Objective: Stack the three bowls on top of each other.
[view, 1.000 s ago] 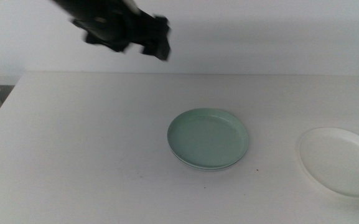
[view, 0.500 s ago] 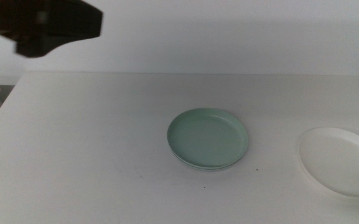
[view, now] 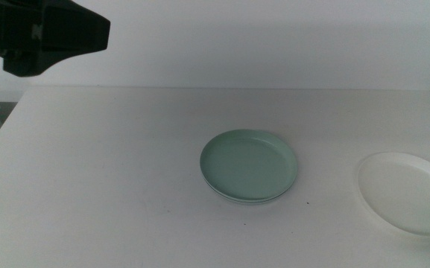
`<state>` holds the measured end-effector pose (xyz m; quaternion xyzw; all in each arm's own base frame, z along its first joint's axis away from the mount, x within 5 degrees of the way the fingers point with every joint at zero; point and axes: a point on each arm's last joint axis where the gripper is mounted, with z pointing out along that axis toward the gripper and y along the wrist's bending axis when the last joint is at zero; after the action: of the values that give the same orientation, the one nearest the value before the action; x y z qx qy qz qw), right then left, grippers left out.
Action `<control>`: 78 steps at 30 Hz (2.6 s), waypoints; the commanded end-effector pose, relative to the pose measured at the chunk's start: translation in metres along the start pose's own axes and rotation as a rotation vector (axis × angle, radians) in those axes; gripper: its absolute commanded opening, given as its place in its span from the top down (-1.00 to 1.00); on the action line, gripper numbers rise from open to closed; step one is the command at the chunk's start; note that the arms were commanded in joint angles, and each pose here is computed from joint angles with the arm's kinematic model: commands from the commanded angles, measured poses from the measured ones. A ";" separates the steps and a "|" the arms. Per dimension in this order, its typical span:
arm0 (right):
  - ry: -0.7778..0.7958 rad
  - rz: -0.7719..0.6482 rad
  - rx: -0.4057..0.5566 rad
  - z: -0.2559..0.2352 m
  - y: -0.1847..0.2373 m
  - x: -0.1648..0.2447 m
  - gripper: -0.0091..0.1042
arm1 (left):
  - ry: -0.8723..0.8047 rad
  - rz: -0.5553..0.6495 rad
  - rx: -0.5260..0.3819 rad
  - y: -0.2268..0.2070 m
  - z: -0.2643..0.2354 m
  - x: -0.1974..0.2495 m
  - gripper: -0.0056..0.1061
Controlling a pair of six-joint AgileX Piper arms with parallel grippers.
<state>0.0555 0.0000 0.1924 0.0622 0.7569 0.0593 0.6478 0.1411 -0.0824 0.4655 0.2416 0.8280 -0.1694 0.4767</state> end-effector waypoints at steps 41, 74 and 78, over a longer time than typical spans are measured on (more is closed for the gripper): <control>0.677 0.226 0.202 0.096 0.030 -0.160 -0.80 | -0.019 0.018 -0.006 0.000 0.000 -0.001 -0.78; 1.232 0.254 0.338 0.273 -0.092 -0.040 -0.79 | -0.019 0.018 -0.006 0.000 0.000 -0.001 -0.78; 1.246 0.277 0.316 0.280 -0.097 -0.025 -0.59 | -0.017 0.020 -0.006 0.000 0.000 -0.001 -0.78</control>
<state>0.3307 -0.0946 0.1591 0.2115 0.9749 0.0507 0.0479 0.1415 -0.0822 0.4660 0.2471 0.8249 -0.1644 0.4811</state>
